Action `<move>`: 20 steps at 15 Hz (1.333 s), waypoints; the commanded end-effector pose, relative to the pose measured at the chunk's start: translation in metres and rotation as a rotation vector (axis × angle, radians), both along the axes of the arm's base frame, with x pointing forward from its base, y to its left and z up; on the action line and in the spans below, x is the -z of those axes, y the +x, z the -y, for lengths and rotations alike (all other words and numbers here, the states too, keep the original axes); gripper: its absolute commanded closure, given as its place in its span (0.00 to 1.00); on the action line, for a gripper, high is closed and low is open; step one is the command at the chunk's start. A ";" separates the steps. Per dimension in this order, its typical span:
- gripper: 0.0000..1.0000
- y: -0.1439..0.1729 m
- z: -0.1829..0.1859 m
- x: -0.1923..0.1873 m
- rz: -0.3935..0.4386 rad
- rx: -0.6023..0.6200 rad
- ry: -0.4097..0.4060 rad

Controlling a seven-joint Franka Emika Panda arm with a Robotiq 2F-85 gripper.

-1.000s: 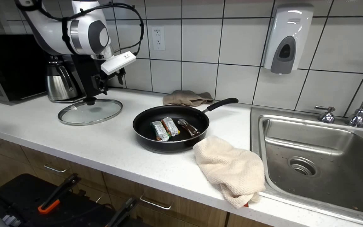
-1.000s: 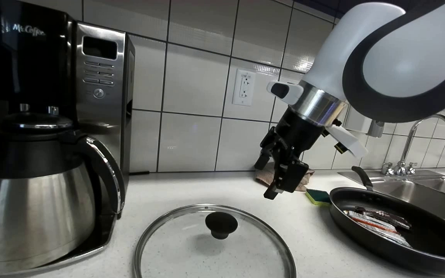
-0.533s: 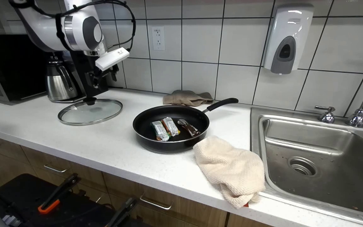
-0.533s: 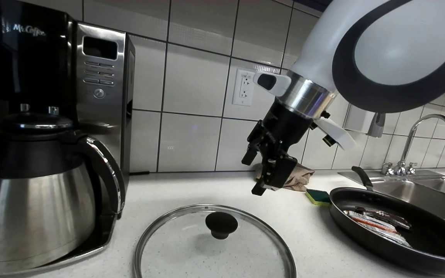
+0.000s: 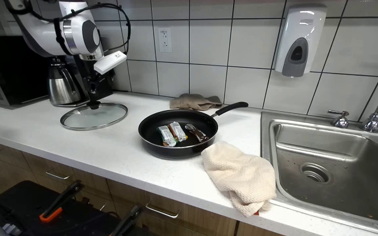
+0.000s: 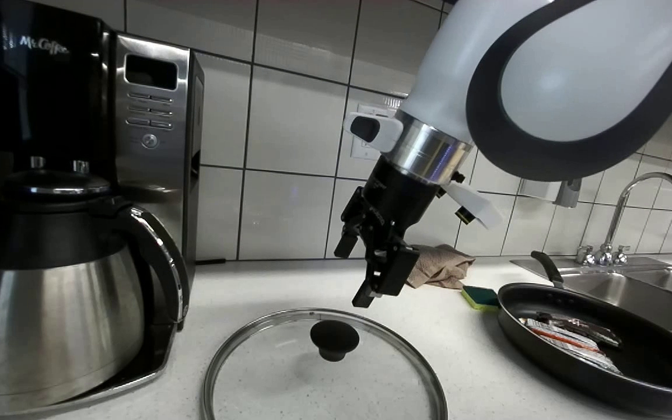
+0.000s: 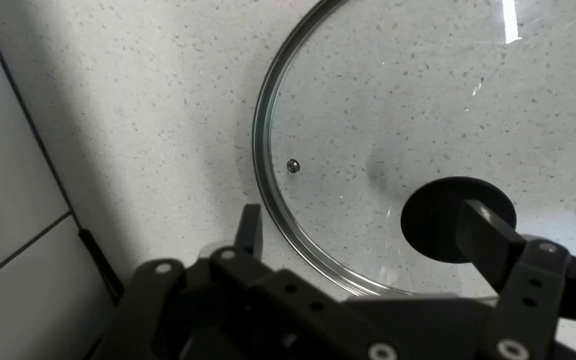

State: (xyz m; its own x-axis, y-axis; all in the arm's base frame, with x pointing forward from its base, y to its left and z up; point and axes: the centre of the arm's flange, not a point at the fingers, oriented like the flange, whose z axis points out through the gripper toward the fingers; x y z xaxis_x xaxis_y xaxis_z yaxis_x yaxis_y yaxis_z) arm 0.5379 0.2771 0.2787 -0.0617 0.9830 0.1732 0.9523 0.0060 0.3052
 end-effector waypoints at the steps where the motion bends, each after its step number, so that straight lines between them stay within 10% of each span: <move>1: 0.00 0.008 -0.016 0.001 -0.038 -0.048 -0.027; 20: 0.00 -0.011 -0.041 0.039 -0.148 -0.145 -0.081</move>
State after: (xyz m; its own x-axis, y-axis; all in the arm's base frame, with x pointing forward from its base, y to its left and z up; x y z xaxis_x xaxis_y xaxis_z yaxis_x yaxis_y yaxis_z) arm 0.5191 0.3134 0.2410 -0.1607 0.9794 0.1219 0.9764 0.1397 0.1647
